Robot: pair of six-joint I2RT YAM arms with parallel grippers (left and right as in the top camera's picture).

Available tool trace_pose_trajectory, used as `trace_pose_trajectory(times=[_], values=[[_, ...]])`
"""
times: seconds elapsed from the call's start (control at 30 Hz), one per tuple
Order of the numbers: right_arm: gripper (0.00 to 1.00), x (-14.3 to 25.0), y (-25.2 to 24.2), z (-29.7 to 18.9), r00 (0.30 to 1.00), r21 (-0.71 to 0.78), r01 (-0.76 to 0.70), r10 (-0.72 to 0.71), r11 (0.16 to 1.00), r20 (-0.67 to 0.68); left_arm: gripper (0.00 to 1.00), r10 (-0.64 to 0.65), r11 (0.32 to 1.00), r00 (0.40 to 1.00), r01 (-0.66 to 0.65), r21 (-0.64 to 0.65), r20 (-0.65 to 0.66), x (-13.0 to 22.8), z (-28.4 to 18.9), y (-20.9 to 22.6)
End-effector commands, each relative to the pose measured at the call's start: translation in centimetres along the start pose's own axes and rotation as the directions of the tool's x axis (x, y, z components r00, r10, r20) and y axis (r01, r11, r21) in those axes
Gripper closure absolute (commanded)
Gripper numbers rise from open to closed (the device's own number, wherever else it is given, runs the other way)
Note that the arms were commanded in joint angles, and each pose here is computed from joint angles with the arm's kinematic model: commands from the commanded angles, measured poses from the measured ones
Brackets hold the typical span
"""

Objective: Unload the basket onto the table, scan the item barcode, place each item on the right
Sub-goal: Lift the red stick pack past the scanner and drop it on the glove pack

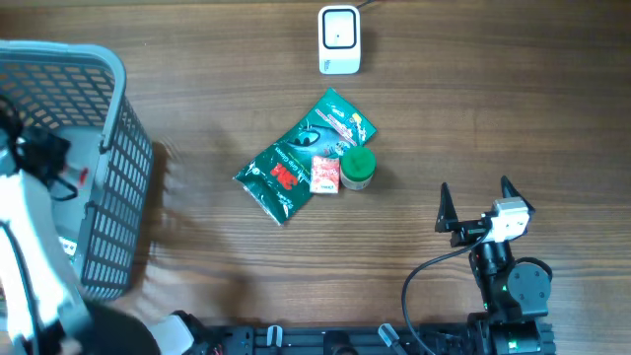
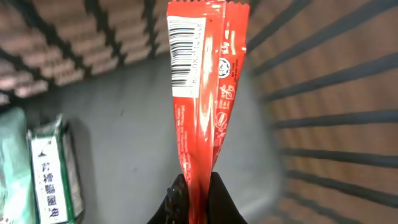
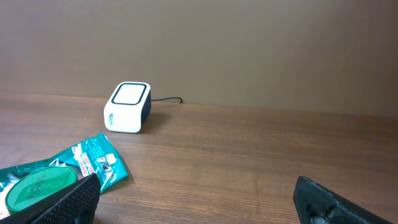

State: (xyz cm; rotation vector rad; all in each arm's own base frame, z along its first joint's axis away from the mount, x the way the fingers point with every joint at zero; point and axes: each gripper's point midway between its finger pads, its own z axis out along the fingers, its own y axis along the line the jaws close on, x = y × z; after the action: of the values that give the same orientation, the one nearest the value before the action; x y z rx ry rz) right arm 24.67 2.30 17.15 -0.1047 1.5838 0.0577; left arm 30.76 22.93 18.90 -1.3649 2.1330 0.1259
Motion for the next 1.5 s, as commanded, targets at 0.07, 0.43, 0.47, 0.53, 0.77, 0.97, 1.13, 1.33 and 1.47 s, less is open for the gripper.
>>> trace_pose_trajectory(times=[0.07, 0.43, 0.47, 0.53, 0.77, 0.97, 1.13, 1.33, 1.47], values=[[0.00, 0.0, -0.2, 0.0, 1.000, 0.009, -0.010, 0.010, 1.000, 0.002, 0.96, 0.035, 0.869, 0.994, -0.082, 0.488, 0.105, -0.8, -11.0, -7.7], [0.00, 0.0, -0.2, 0.0, 1.000, 0.009, -0.010, 0.010, 1.000, 0.002, 0.96, 0.380, 0.363, 0.892, -0.386, 0.848, 0.244, 11.6, -26.6, -17.0], [0.00, 0.0, -0.2, 0.0, 1.000, 0.009, -0.010, 0.010, 1.000, 0.002, 0.96, 0.430, 0.370, 0.877, -0.387, 0.844, 0.214, 13.5, -26.1, -17.3], [0.00, 0.0, -0.2, 0.0, 1.000, 0.009, -0.010, 0.010, 1.000, 0.002, 0.96, 0.508, 0.443, 0.849, -0.400, 0.802, 0.144, 16.6, -24.0, -17.2], [0.00, 0.0, -0.2, 0.0, 1.000, 0.009, -0.010, 0.010, 1.000, 0.002, 0.96, 0.539, 0.754, 0.825, -0.386, 0.531, -0.167, 25.9, -14.1, -15.1], [0.00, 0.0, -0.2, 0.0, 1.000, 0.009, -0.010, 0.010, 1.000, 0.002, 0.96, 0.488, 0.853, 0.803, -0.356, 0.383, -0.341, 34.2, -7.2, -13.5], [0.00, 0.0, -0.2, 0.0, 1.000, 0.009, -0.010, 0.010, 1.000, 0.002, 0.96, 0.551, 0.826, 0.750, -0.426, 0.370, -0.366, 38.8, -4.3, -13.5], [0.00, 0.0, -0.2, 0.0, 1.000, 0.009, -0.010, 0.010, 1.000, 0.002, 0.96, 0.532, 0.839, 0.769, -0.421, 0.345, -0.355, 39.6, -3.4, -14.0], [0.00, 0.0, -0.2, 0.0, 1.000, 0.009, -0.010, 0.010, 1.000, 0.002, 0.66, 0.516, 0.835, 0.799, -0.388, 0.391, -0.308, 36.6, -5.7, -16.1]])
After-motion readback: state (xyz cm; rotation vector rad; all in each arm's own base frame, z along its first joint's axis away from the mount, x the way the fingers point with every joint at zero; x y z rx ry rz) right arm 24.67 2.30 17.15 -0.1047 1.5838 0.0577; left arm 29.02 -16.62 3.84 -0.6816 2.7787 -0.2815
